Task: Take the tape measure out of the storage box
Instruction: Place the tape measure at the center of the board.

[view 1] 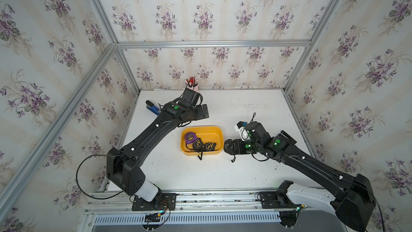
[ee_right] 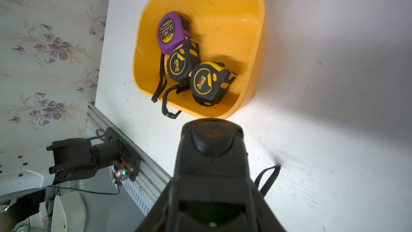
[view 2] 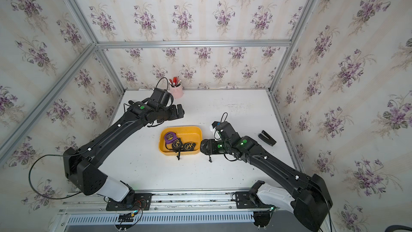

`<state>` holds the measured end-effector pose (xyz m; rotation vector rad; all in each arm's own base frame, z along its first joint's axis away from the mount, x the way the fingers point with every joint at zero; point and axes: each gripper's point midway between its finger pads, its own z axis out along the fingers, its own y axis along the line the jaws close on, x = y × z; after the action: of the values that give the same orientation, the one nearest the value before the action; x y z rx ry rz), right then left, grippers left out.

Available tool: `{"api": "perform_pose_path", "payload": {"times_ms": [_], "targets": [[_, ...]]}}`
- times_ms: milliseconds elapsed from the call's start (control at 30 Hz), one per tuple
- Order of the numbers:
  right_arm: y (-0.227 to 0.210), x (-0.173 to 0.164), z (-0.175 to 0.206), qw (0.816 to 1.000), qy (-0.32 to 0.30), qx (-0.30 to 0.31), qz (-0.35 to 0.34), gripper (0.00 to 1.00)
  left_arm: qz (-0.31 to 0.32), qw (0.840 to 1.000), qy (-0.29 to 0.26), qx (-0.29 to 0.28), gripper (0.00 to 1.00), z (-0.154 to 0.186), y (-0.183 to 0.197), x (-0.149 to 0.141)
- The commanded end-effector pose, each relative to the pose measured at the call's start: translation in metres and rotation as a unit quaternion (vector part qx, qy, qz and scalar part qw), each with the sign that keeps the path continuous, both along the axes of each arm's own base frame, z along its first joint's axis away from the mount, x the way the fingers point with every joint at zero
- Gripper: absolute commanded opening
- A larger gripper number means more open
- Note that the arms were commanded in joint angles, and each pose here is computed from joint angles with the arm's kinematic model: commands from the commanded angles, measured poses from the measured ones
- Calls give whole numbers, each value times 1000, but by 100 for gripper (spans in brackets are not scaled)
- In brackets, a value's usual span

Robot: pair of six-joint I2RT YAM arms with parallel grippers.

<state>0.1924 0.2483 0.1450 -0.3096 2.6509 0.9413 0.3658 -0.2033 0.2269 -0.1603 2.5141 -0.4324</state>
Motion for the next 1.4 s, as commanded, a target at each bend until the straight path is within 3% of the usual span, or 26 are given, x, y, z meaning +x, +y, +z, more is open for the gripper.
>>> {"api": "perform_pose_path", "payload": {"times_ms": [0, 200, 400, 567, 967, 1367], "targets": [[17, -12, 5, 998, 12, 39, 56, 32, -7, 999, 11, 30, 100, -11, 5, 0], [27, -36, -6, 989, 63, 57, 118, 33, -18, 998, 28, 54, 100, -26, 7, -1], [39, -53, -2, 979, 80, 75, 173, 34, -19, 997, 38, 62, 100, -34, 7, 0], [55, -64, -16, 971, 82, 54, 220, 34, -12, 997, 32, 64, 100, -31, 9, 2], [89, -53, -31, 958, 64, 28, 278, 32, 41, 996, -63, 52, 100, 31, 32, 4], [122, -70, -39, 946, 109, 14, 306, 32, 69, 987, -136, 42, 100, 89, 47, 4]]}}
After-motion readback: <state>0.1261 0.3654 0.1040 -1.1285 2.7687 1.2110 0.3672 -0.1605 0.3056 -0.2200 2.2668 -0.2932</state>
